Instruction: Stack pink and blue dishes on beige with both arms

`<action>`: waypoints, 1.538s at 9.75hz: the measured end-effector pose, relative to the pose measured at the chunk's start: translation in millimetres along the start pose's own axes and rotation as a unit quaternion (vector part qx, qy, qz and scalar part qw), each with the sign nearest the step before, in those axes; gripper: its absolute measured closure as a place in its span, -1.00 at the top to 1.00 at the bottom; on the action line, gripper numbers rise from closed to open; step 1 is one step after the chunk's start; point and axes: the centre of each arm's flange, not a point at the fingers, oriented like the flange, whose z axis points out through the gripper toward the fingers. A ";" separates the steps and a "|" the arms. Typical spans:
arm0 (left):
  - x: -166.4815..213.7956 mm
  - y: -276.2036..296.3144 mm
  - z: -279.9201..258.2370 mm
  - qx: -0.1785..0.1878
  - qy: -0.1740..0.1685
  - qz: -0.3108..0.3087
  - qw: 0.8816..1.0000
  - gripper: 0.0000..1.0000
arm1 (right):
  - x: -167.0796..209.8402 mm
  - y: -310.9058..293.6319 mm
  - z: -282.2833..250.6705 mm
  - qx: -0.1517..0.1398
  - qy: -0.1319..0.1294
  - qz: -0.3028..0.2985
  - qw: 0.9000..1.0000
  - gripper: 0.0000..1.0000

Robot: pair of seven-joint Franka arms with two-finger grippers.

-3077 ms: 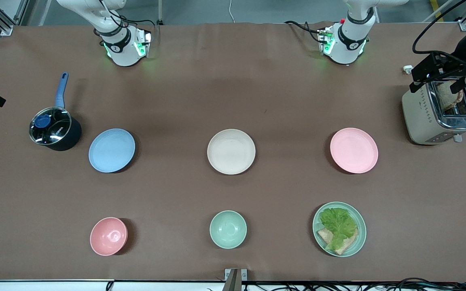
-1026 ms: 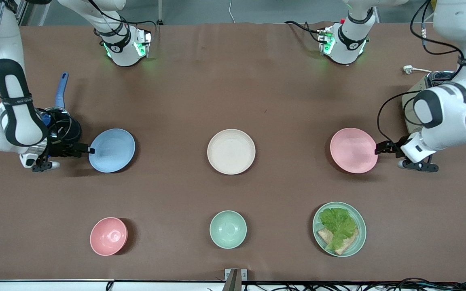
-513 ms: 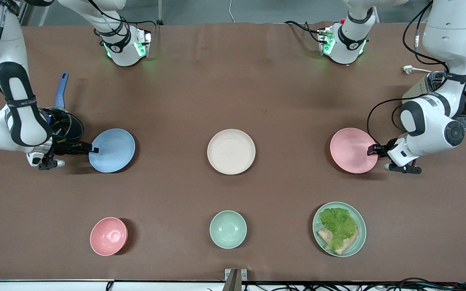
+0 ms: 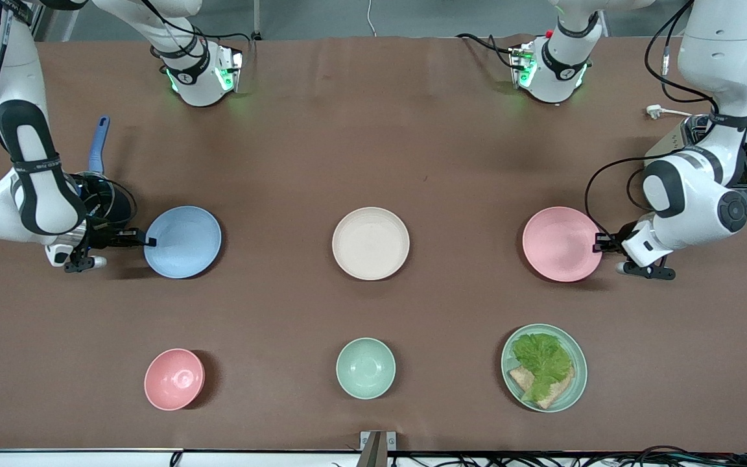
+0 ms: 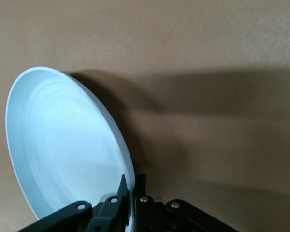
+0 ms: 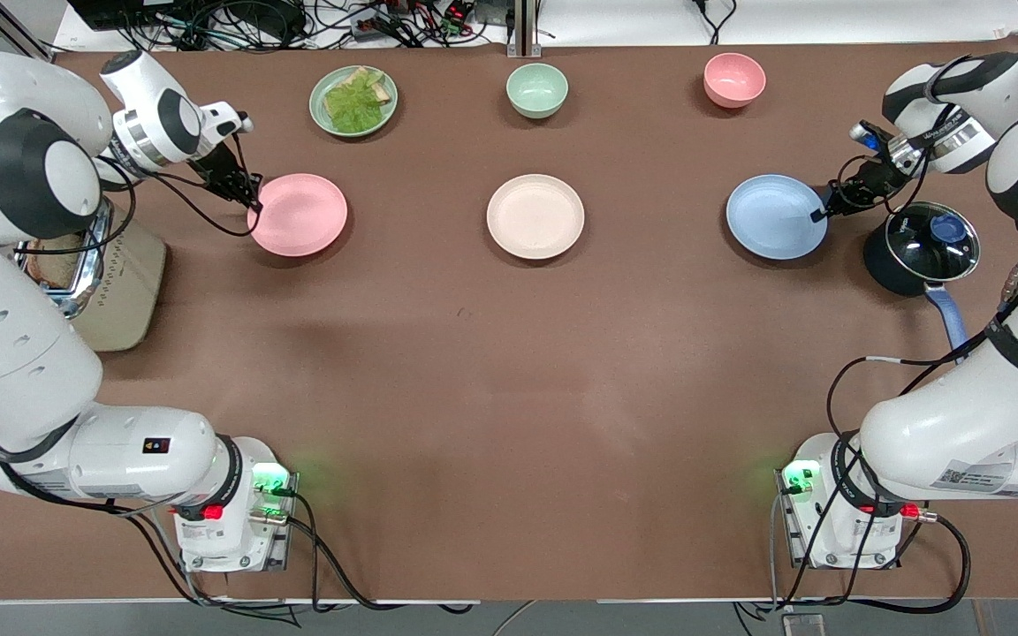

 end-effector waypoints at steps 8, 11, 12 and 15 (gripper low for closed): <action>19.0 299.1 -15.4 -0.067 0.033 -0.010 0.997 -0.89 | 71.8 -193.1 -160.5 -0.021 -0.064 0.103 0.992 -0.89; 0.0 387.2 44.5 -0.067 0.038 -0.040 0.996 -0.89 | 80.5 -267.3 -122.1 -0.035 -0.080 0.107 0.990 -0.89; -2.8 408.1 57.3 -0.051 0.040 -0.049 0.997 -0.89 | 82.3 -285.2 -107.4 -0.036 -0.080 0.109 0.990 -0.89; 1.6 453.2 81.9 -0.018 0.063 -0.072 0.995 -0.80 | 80.7 -320.9 -52.3 -0.039 -0.064 0.113 0.991 -0.89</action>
